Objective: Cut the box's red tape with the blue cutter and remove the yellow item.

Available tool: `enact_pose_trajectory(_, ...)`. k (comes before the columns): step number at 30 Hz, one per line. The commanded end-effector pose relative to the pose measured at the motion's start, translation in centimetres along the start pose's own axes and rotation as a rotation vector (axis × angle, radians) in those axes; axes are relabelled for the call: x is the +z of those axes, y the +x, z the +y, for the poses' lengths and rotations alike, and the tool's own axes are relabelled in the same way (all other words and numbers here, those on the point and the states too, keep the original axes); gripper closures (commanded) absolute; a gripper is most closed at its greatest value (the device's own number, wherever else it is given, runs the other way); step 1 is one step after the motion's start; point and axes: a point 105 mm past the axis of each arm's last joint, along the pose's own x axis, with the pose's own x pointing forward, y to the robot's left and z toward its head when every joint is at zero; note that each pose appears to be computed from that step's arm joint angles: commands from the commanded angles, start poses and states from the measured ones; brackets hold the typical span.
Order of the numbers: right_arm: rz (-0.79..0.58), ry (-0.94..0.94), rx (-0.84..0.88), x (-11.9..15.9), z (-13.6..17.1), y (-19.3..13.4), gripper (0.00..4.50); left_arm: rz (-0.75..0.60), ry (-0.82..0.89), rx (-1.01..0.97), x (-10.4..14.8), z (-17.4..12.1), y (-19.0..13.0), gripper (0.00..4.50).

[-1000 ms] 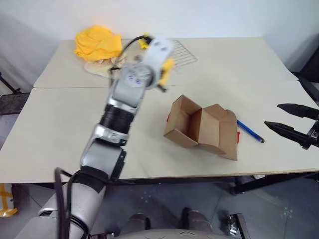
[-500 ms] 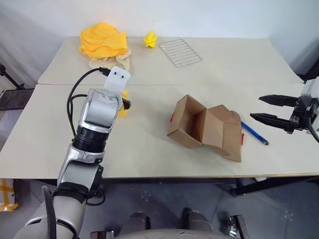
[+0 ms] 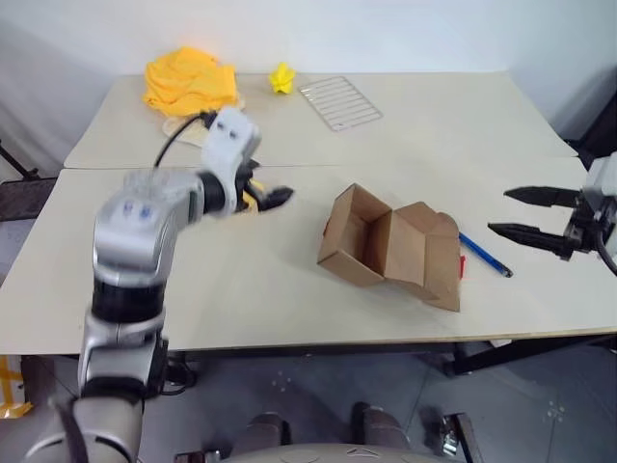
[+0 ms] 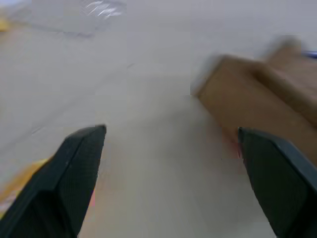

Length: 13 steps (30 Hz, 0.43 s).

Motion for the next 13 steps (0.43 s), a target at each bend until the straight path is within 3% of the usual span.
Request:
enact_pose_trajectory(1,0.067,-0.05,-0.037,-0.8,-0.3,-2.3,1.43,-0.056,0.051,-0.107,-2.0,-1.3,-2.7,0.06)
enact_pose_trajectory(7,0.098,-0.001,-0.078,-2.6,0.2,-3.3,1.43,0.04,-0.009,-0.085,-7.5,-0.2,-5.6,0.06)
enact_pose_trajectory(13,0.145,0.049,-0.111,-4.7,0.9,-3.9,1.43,0.02,-0.015,-0.078,-8.8,0.7,-6.9,0.06)
